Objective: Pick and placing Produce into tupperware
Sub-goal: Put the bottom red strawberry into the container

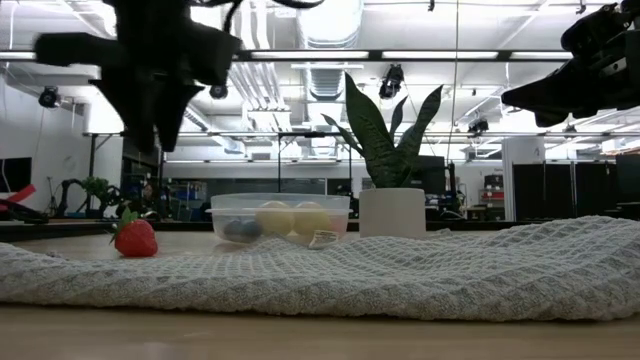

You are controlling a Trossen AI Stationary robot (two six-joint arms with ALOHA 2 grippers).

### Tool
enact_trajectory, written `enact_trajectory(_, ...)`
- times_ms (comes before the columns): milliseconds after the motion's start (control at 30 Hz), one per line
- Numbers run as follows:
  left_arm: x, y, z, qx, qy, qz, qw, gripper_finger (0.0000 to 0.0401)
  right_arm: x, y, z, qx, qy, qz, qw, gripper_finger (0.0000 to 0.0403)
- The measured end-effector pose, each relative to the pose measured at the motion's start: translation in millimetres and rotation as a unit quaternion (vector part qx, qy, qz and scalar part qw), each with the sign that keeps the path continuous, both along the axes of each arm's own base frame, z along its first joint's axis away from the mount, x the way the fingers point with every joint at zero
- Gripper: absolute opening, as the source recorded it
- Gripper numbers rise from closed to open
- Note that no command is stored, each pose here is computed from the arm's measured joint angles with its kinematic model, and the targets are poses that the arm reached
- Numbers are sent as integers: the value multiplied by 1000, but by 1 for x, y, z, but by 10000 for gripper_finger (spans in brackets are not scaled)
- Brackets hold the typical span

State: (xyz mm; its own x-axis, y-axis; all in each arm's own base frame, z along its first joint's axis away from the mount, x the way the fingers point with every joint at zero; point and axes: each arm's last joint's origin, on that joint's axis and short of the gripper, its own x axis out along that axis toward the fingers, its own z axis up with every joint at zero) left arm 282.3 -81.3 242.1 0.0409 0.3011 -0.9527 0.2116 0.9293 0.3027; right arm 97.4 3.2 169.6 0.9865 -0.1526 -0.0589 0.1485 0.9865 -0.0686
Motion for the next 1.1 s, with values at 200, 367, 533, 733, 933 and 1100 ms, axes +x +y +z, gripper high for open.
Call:
enact_trajectory(200, -8, -16, -6, -4, -5, 16, 1000, 118, 0, 0, 0, 0, 0, 0, 1000, 9)
enact_trajectory(367, -11, -24, -15, -13, -14, 19, 1000, 118, 0, 0, 0, 0, 0, 0, 1000, 9)
enact_trajectory(533, -16, -27, -31, -19, -6, 13, 1000, 118, 0, 0, 0, 0, 0, 0, 1000, 9)
enact_trajectory(733, -20, -26, -46, -22, -6, 12, 1000, 118, 0, 0, 0, 0, 0, 0, 1000, 9)
enact_trajectory(933, -21, -26, -62, -38, -19, 10, 999, 118, 0, 0, 0, 0, 0, 0, 1000, 9)
enact_trajectory(1100, -23, -25, -69, -38, -19, 8, 999, 118, 0, 0, 0, 0, 0, 0, 1000, 9)
